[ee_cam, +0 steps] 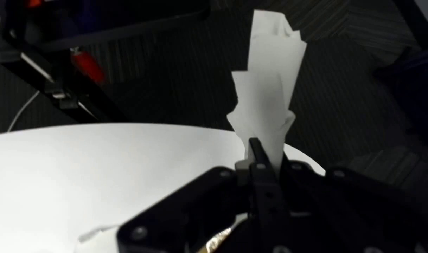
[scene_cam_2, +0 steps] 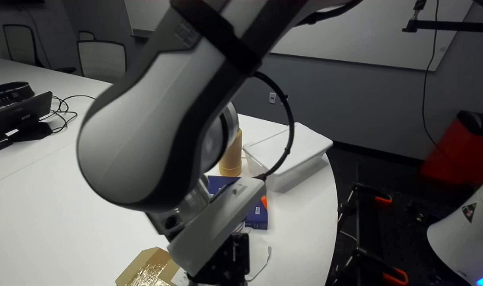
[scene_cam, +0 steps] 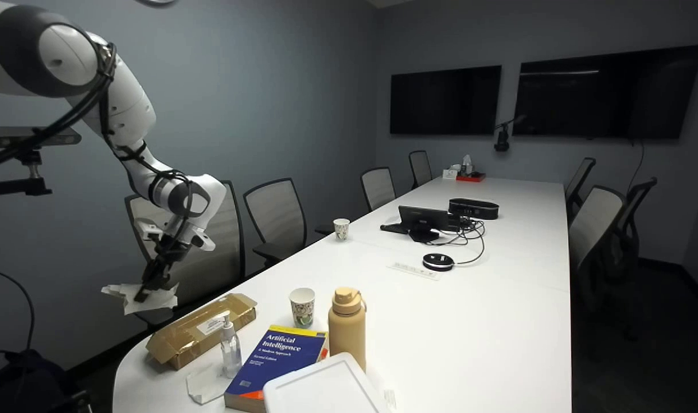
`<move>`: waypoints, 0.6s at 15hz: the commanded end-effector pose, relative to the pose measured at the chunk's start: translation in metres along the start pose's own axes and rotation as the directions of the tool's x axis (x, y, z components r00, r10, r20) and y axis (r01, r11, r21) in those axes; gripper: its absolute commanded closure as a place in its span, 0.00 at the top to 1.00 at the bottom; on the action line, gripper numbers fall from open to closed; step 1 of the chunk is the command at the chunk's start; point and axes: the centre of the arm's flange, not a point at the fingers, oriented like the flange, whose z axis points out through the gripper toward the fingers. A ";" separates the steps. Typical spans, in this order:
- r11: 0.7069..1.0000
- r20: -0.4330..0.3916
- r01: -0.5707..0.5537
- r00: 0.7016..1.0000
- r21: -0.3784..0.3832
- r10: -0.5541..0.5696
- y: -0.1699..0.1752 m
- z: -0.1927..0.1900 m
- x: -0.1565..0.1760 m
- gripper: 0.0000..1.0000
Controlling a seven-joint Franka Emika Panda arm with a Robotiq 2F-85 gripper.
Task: Use the cloth to clean the table
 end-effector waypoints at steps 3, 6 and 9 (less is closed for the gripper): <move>0.987 0.034 -0.155 0.987 -0.035 0.156 0.053 0.068 -0.049 0.01; 0.976 -0.020 -0.202 0.979 -0.081 0.201 0.075 0.089 -0.044 0.01; 0.961 -0.128 -0.231 0.969 -0.153 0.213 0.088 0.090 -0.030 0.01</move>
